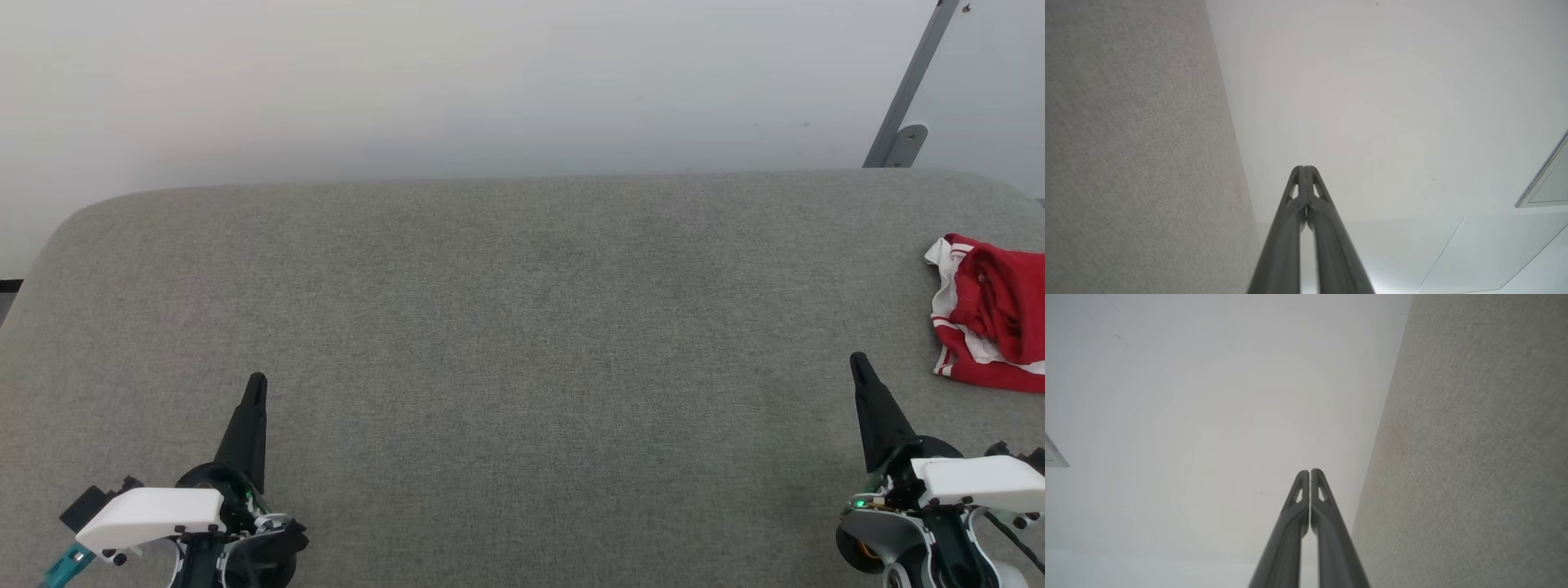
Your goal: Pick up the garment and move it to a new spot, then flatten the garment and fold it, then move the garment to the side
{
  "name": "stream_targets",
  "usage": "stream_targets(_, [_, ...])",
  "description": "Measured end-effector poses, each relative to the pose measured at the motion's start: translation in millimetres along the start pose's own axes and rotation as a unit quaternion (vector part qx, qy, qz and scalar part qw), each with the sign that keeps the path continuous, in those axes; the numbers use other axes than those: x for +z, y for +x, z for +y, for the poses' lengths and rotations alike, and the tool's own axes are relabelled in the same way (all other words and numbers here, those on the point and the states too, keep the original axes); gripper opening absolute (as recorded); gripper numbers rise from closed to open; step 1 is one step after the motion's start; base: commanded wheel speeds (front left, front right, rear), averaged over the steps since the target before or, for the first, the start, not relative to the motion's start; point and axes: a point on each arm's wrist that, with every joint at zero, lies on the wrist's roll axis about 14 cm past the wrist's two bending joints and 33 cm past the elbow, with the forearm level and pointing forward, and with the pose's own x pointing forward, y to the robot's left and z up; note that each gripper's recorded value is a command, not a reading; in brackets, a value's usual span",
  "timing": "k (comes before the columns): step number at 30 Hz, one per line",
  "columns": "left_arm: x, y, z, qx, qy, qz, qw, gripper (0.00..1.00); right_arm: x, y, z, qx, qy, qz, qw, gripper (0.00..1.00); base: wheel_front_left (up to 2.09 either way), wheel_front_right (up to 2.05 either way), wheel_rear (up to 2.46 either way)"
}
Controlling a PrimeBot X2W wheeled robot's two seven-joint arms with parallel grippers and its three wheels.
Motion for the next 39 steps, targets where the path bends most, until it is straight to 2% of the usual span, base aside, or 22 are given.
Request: stream_targets(39, [-0.1, 0.0, 0.1, 0.0, -0.001, 0.0, 1.0, 0.0, 0.4, 0.0, 0.0, 0.0, 0.0, -0.001, 1.0, 0.0, 0.0, 0.0, 0.0])
